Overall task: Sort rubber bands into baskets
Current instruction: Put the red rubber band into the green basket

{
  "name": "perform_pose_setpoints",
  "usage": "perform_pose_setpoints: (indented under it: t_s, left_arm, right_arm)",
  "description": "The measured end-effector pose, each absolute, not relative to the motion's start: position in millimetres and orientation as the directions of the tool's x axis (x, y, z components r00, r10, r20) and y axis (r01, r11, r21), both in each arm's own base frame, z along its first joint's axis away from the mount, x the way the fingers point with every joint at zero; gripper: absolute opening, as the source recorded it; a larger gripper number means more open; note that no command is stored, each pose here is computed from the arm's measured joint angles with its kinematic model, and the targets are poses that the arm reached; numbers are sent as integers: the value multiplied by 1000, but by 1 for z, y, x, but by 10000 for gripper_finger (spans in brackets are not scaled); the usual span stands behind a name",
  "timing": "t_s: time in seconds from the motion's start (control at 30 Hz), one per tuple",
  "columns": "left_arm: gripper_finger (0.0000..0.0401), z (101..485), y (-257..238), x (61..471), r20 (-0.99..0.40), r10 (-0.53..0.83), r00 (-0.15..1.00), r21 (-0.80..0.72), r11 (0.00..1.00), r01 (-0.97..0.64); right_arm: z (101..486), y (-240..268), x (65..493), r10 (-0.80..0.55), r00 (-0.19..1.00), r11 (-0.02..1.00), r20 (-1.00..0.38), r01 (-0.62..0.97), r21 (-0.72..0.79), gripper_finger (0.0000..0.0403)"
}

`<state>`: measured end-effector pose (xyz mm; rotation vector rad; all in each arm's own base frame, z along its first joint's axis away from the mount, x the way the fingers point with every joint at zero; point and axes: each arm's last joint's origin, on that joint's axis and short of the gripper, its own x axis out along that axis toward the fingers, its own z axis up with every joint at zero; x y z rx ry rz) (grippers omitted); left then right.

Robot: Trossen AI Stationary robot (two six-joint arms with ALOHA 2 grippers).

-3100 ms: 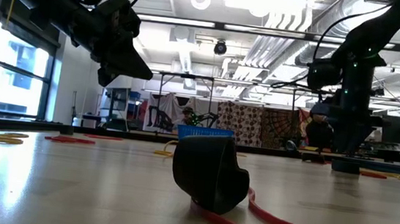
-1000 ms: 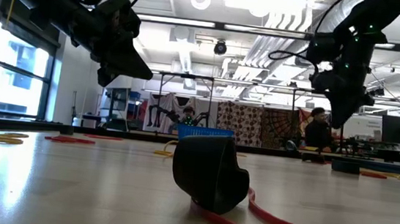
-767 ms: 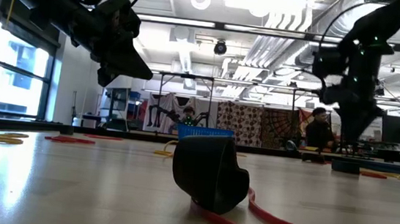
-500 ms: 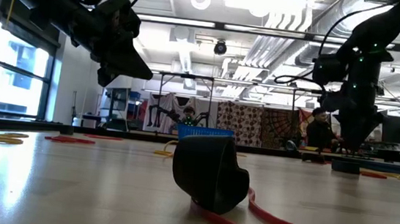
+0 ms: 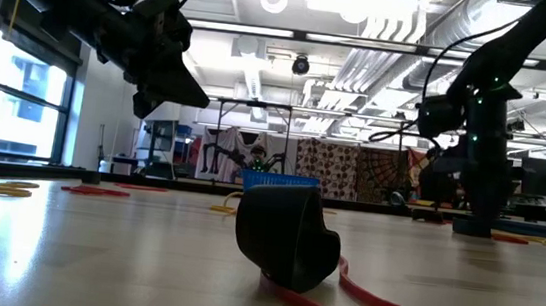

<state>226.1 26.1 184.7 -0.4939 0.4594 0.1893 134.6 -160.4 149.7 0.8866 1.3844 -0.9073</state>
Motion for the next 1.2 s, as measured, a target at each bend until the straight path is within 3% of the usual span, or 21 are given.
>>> perform_pose_setpoints:
  t_s: [0.33, 0.63, 1.2]
  left_arm:
    - [0, 185, 26, 226, -468, 65, 881, -414, 865, -284]
    - [0, 185, 26, 226, -468, 66, 881, -411, 867, -283]
    - [0, 184, 26, 226, -470, 66, 880, -410, 867, -283]
  right_arm:
    - [138, -165, 139, 34, -14, 425, -999, 905, 2, 92]
    - [137, -166, 140, 62, 33, 451, -998, 891, 57, 5]
    - [193, -162, 155, -87, 241, 494, -967, 853, 169, 0]
